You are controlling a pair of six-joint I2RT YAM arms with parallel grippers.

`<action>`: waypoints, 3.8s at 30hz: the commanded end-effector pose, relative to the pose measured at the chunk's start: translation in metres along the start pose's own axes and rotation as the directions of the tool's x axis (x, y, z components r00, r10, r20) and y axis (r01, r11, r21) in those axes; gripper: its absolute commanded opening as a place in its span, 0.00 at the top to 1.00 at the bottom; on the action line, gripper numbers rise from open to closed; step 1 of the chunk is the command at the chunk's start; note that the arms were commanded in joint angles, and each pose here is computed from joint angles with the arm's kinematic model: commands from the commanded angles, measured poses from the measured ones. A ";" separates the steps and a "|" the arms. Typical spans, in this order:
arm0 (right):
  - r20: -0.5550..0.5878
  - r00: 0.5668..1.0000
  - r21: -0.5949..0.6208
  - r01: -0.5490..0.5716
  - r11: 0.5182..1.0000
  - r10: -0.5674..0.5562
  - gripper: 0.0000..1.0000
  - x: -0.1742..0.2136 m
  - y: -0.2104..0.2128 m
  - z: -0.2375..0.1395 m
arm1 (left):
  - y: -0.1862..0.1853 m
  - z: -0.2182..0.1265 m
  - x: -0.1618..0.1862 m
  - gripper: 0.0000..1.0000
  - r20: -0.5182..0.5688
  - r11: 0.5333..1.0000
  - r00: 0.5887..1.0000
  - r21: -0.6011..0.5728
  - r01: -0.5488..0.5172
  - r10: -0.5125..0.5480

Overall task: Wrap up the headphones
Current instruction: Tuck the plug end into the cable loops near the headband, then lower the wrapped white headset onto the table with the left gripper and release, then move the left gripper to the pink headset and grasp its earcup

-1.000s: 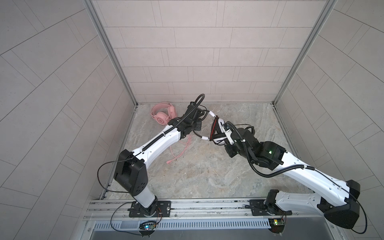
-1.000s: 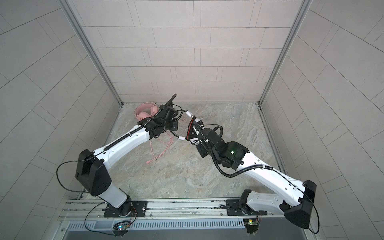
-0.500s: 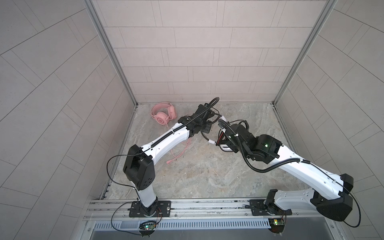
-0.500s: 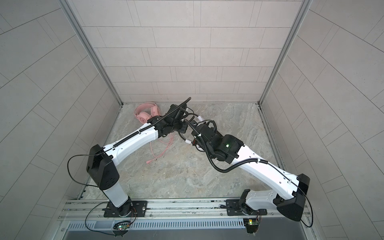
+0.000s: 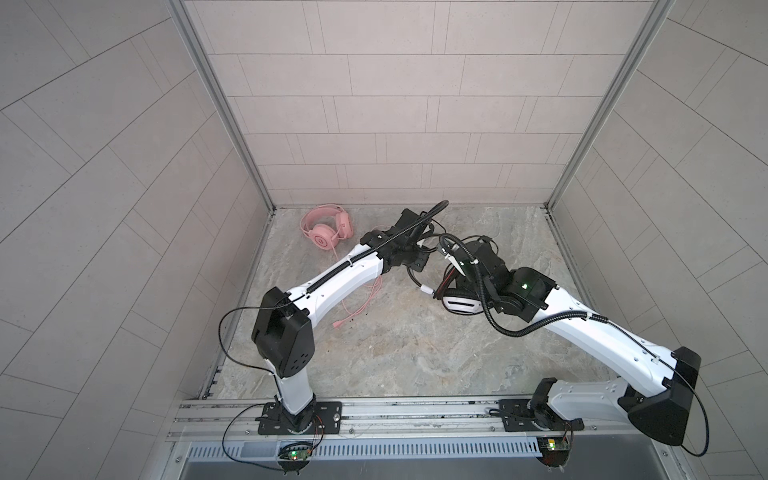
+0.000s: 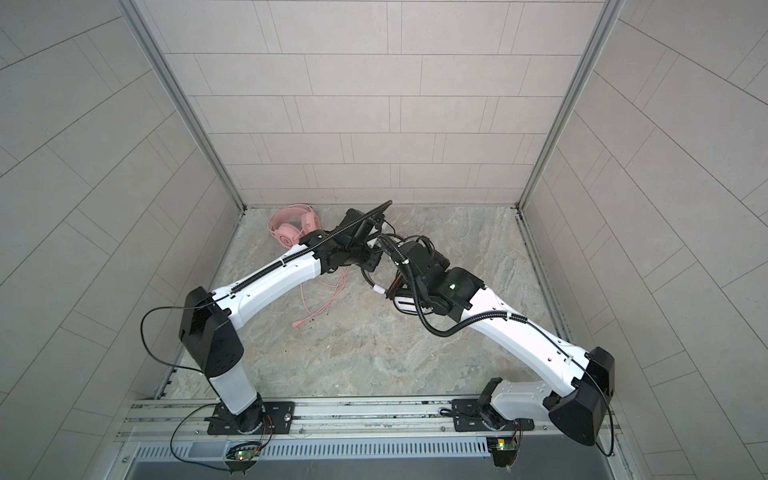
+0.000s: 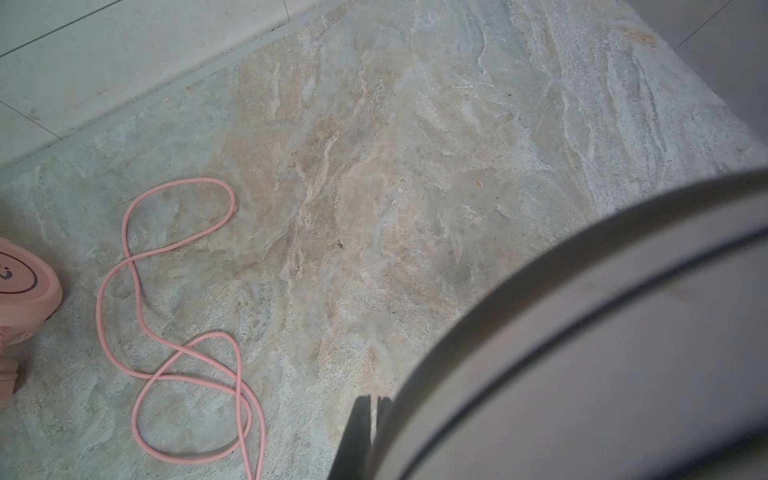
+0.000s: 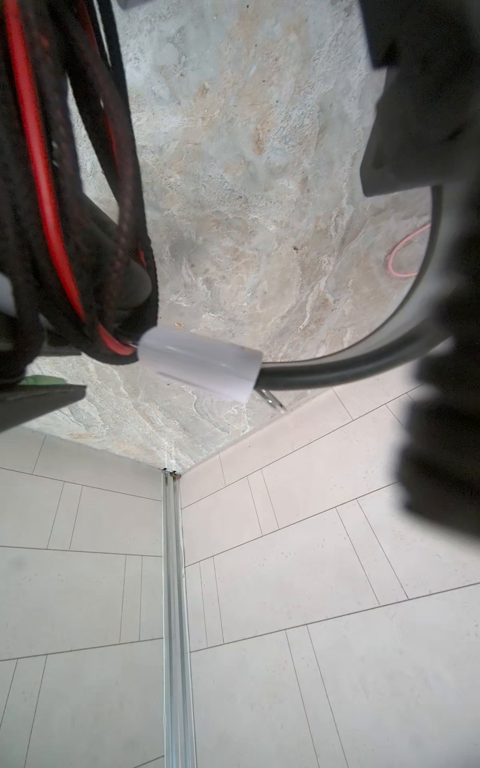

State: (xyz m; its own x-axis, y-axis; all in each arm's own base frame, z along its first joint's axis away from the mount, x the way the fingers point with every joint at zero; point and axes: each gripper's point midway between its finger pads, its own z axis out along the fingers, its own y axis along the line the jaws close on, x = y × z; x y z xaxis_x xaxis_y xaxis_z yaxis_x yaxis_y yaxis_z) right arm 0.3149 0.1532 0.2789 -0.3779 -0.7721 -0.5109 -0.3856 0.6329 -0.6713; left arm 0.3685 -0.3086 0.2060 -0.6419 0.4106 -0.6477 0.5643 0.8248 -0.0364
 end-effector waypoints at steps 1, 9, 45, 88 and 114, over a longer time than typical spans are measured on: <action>0.059 0.988 0.090 -0.144 0.985 0.139 0.83 -0.007 -0.037 -0.011 | -0.015 -0.022 0.007 1.00 -0.016 0.991 0.994 0.080 -0.108 0.110; 0.056 0.978 0.007 -0.200 0.980 0.199 0.68 -0.003 -0.030 -0.010 | -0.021 -0.032 -0.001 1.00 0.074 0.986 0.993 0.137 -0.098 0.088; -0.206 0.670 -0.072 -0.738 0.671 0.714 0.44 0.114 0.015 0.060 | 0.052 0.049 0.038 1.00 -0.236 0.947 0.919 -0.004 0.323 -0.314; -0.205 0.562 -0.166 -0.827 0.537 0.802 0.44 0.148 0.051 0.023 | 0.070 0.219 -0.024 0.55 -0.106 0.773 0.766 -0.070 0.630 -0.634; -0.265 0.558 -0.191 -0.830 0.524 0.786 0.44 0.165 0.087 0.046 | 0.233 -0.020 -0.021 0.48 0.139 0.742 0.766 -0.190 0.643 -0.628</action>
State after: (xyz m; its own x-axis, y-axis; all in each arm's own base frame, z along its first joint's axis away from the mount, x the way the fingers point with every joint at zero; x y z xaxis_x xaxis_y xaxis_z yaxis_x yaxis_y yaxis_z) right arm 0.2561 0.0820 0.1136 -0.7450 0.0892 -0.6611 -0.0543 0.9796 0.1934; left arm 0.5034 -0.1671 0.2128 -0.8117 -0.1731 -0.5578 -0.0129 0.9602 -0.2792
